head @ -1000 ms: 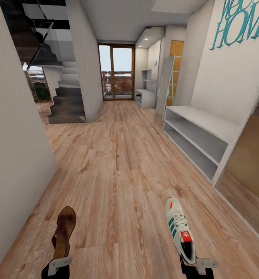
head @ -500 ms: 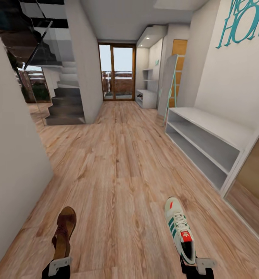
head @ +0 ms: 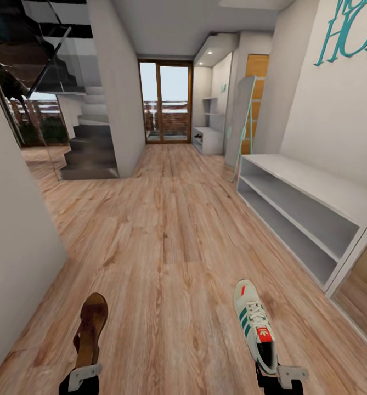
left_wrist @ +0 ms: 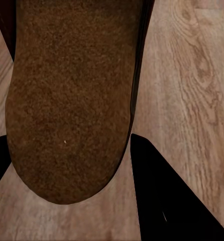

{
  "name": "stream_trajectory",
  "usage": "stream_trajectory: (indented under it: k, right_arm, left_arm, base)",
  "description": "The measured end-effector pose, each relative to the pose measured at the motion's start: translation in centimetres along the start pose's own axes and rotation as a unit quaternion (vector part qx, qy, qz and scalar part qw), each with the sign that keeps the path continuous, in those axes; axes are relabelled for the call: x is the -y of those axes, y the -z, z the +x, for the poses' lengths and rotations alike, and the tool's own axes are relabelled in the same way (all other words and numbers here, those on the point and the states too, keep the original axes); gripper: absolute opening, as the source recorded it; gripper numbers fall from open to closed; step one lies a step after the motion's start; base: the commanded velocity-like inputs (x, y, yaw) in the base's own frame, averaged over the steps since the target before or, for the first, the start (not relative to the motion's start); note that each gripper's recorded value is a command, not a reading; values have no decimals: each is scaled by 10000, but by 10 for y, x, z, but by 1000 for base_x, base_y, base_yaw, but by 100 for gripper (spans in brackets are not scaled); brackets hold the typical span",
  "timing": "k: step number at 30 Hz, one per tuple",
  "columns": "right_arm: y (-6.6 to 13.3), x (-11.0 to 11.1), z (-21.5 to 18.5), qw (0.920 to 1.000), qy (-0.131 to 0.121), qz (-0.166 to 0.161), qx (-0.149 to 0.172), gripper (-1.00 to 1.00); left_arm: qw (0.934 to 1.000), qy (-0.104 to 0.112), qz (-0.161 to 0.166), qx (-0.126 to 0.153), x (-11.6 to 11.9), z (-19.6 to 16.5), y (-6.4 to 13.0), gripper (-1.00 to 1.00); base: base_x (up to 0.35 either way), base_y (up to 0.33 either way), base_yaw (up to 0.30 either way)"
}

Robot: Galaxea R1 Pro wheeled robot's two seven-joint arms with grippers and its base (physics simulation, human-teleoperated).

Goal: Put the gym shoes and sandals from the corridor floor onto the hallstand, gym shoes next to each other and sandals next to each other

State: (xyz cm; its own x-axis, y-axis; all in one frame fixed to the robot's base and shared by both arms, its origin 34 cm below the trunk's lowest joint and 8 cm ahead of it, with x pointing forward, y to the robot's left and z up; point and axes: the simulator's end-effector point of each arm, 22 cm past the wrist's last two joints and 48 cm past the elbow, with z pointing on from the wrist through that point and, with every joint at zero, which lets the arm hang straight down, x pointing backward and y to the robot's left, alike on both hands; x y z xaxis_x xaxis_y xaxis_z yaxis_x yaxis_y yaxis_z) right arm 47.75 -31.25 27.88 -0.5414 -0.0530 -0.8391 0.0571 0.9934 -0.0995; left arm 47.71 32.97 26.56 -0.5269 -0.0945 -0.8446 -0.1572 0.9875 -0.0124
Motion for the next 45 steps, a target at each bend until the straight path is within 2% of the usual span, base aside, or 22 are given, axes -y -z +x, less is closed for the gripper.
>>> stream_trajectory:
  k: [12,30,37,45]
  right_arm:
    - [0,3,-1,10000,-57,50,11,-100]
    - [0,4,0,10000,-78,59,-7,-100]
    - [0,4,0,10000,-68,60,-2,-100]
    - [0,5,0,10000,-65,61,-8,-100]
  left_arm:
    - [10000,-17,11,6,0,-1,0,-100]
    - [10000,-14,6,1,0,0,0,-100]
    - [9999,-21,34,-155,2,15,4,-100]
    - [9999,-49,32,-131,0,17,6,-100]
  base:
    - [338,-53,152]
    - [338,-11,5]
    - [338,0,0]
    - [339,0,0]
